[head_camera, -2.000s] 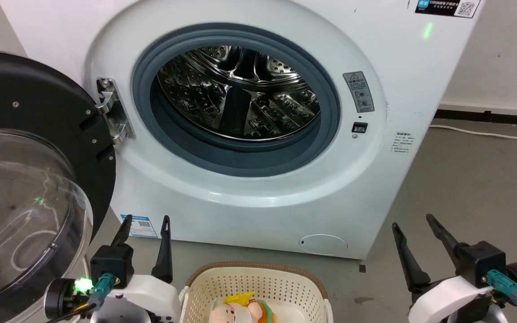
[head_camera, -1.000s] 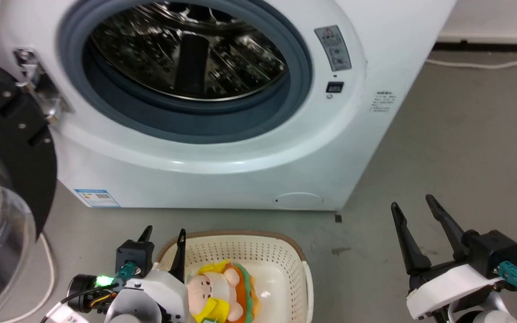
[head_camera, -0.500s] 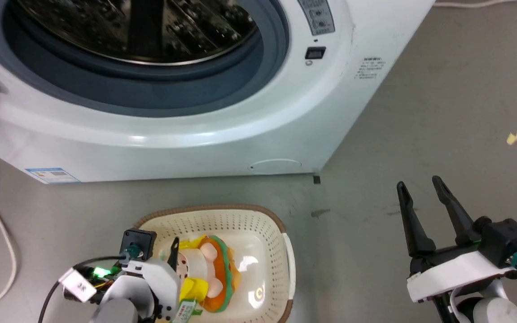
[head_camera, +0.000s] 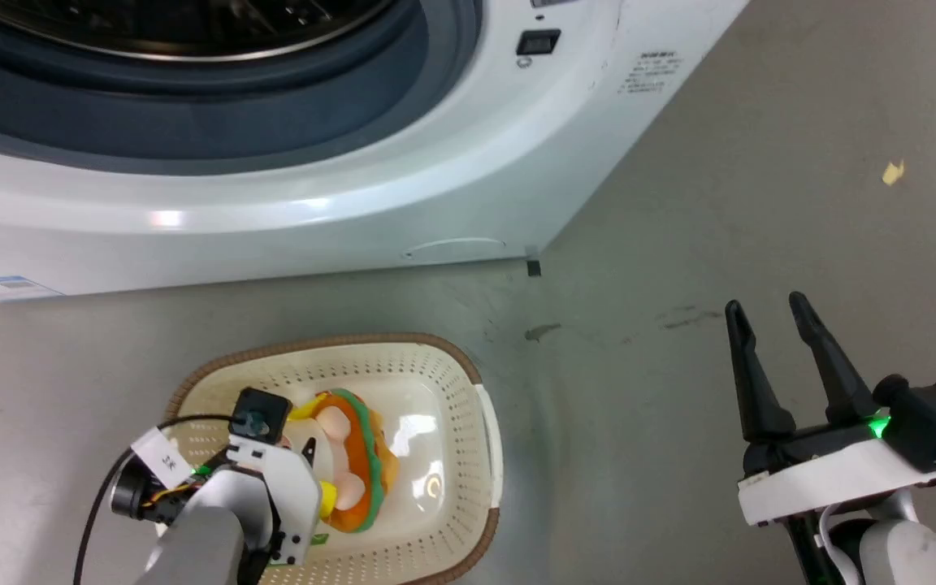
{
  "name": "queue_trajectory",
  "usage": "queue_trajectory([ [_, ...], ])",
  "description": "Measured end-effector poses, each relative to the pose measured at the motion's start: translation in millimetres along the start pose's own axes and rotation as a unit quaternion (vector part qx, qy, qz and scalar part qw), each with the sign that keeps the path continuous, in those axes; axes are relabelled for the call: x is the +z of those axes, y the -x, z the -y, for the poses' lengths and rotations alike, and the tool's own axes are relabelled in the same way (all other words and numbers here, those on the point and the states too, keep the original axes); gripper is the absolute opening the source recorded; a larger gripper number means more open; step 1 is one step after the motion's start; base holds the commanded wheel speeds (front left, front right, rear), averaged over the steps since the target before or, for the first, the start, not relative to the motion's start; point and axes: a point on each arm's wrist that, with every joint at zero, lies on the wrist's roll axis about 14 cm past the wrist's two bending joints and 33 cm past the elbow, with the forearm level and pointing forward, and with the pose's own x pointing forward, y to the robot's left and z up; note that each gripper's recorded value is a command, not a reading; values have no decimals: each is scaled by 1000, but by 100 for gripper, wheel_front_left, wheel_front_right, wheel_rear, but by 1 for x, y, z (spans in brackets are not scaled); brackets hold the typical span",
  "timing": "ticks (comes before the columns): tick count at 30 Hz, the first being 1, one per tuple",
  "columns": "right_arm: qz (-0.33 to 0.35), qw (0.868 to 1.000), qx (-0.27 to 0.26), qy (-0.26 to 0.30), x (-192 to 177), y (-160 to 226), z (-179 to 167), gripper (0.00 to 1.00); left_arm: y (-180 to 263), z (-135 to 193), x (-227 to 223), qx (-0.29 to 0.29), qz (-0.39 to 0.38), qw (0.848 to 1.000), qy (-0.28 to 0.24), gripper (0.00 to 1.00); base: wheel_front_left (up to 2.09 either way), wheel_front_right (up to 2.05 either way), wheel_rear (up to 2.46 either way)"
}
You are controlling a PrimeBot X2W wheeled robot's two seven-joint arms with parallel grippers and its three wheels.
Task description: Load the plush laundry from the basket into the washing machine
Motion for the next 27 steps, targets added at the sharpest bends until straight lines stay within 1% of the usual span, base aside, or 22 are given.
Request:
queue_trajectory([
  [5, -8, 1000, -17, -11, -8, -1, 10, 100, -18, 2, -15, -18, -43, 999, -13, 100, 0, 0, 0],
  [8, -10, 1000, -25, -15, -11, -4, 15, 100, -29, -2, -22, -22, -65, 997, -39, 100, 0, 0, 0],
  [11, -15, 999, -32, -17, -16, -6, 19, 100, -38, -3, -31, -26, -90, 994, -47, 100, 0, 0, 0],
  [12, -23, 999, -40, -21, -23, -7, 24, 100, -47, 1, -42, -36, -115, 991, -54, 100, 0, 0, 0],
  [16, -27, 998, -47, -28, -29, -9, 28, 100, -59, 8, -52, -53, -142, 986, -66, 100, 0, 0, 0],
  [18, -26, 998, -48, -30, -30, -12, 28, 100, -64, 11, -59, -60, -158, 983, -65, 100, 0, 0, 0],
  [20, -24, 997, -51, -43, -31, -14, 29, 100, -69, 13, -66, -67, -173, 980, -64, 100, 0, 0, 0],
  [27, -41, 995, -70, -51, -47, -14, 39, 100, -86, 6, -91, -74, -227, 967, -89, 100, 0, 0, 0],
])
